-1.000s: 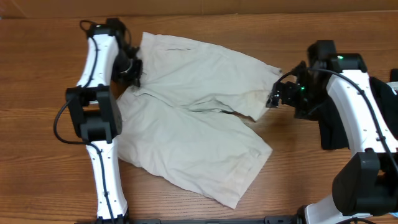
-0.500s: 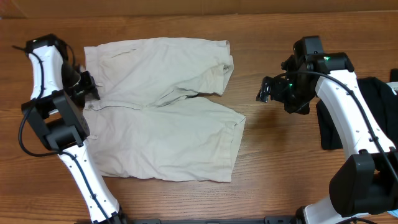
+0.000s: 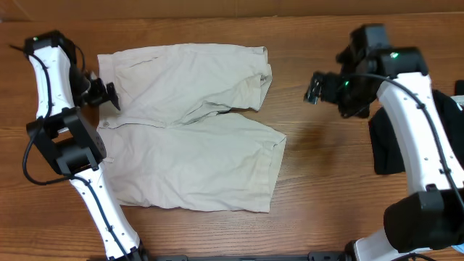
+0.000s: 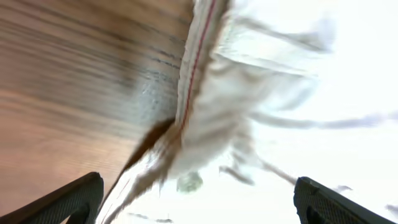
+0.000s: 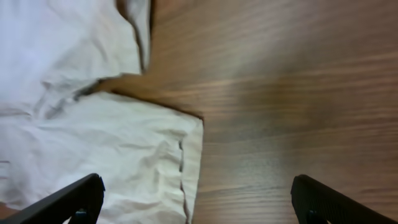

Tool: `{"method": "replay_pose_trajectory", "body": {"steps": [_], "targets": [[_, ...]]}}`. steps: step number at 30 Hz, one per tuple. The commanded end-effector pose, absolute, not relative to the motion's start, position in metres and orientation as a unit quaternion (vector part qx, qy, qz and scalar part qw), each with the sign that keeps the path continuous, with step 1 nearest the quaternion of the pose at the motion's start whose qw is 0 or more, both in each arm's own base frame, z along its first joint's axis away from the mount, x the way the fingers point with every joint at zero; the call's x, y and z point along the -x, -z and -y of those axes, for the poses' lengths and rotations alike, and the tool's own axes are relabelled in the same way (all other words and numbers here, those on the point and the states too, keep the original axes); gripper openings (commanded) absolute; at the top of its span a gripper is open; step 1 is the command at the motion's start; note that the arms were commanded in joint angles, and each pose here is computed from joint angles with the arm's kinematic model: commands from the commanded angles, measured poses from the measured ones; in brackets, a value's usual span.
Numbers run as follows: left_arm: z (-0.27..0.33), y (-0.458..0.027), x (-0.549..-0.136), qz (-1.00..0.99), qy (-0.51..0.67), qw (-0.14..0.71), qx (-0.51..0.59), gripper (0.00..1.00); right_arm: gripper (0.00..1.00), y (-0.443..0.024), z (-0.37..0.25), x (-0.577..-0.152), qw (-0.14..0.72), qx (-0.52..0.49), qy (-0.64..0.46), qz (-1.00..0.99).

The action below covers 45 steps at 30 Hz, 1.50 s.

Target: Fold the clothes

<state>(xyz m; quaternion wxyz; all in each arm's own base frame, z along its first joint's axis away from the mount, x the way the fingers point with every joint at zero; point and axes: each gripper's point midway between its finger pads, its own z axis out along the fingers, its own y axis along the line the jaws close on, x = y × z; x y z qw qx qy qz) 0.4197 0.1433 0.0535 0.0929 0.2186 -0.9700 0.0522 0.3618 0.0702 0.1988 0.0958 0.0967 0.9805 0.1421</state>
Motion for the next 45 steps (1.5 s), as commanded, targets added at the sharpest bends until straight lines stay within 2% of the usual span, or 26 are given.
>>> {"method": "replay_pose_trajectory", "body": {"steps": [1, 6, 10, 14, 18, 25, 28, 32, 36, 45], "targets": [[-0.134, -0.155, -0.439, 0.978, -0.052, -0.042, -0.199, 1.00, 1.00, -0.254, -0.068, -0.361, 0.157, -0.090, -0.146, -0.973], [-0.106, -0.256, -0.427, 0.972, -0.044, -0.160, -0.165, 1.00, 1.00, -0.293, -0.066, -0.336, 0.184, -0.090, -0.151, -0.967], [-0.085, -0.314, -0.403, 0.964, -0.022, -0.225, -0.140, 1.00, 1.00, -0.311, -0.067, -0.308, 0.192, -0.096, -0.156, -0.964], [-0.061, -0.358, -0.377, 0.952, -0.019, -0.278, -0.130, 1.00, 1.00, -0.324, -0.071, -0.280, 0.195, -0.108, -0.152, -0.963], [-0.049, -0.370, -0.345, 0.947, -0.011, -0.283, -0.154, 1.00, 1.00, -0.323, -0.075, -0.250, 0.182, -0.129, -0.135, -0.965], [-0.055, -0.324, -0.287, 0.946, 0.016, -0.199, -0.256, 1.00, 1.00, -0.290, -0.093, -0.230, 0.137, -0.167, -0.121, -0.969], [-0.069, -0.290, -0.265, 0.922, 0.060, -0.148, -0.352, 0.98, 1.00, -0.271, -0.115, -0.230, 0.102, -0.158, -0.161, -0.969], [-0.080, -0.244, -0.240, 0.863, 0.109, -0.083, -0.486, 0.93, 1.00, -0.238, -0.123, -0.234, 0.079, -0.154, -0.160, -0.972], [-0.088, -0.192, -0.224, 0.794, 0.156, -0.052, -0.585, 0.97, 1.00, -0.190, -0.120, -0.229, 0.044, -0.159, -0.139, -0.976], [-0.105, -0.121, -0.218, 0.766, 0.160, -0.041, -0.621, 1.00, 1.00, -0.133, -0.115, -0.213, 0.002, -0.161, -0.115, -0.980]]}}
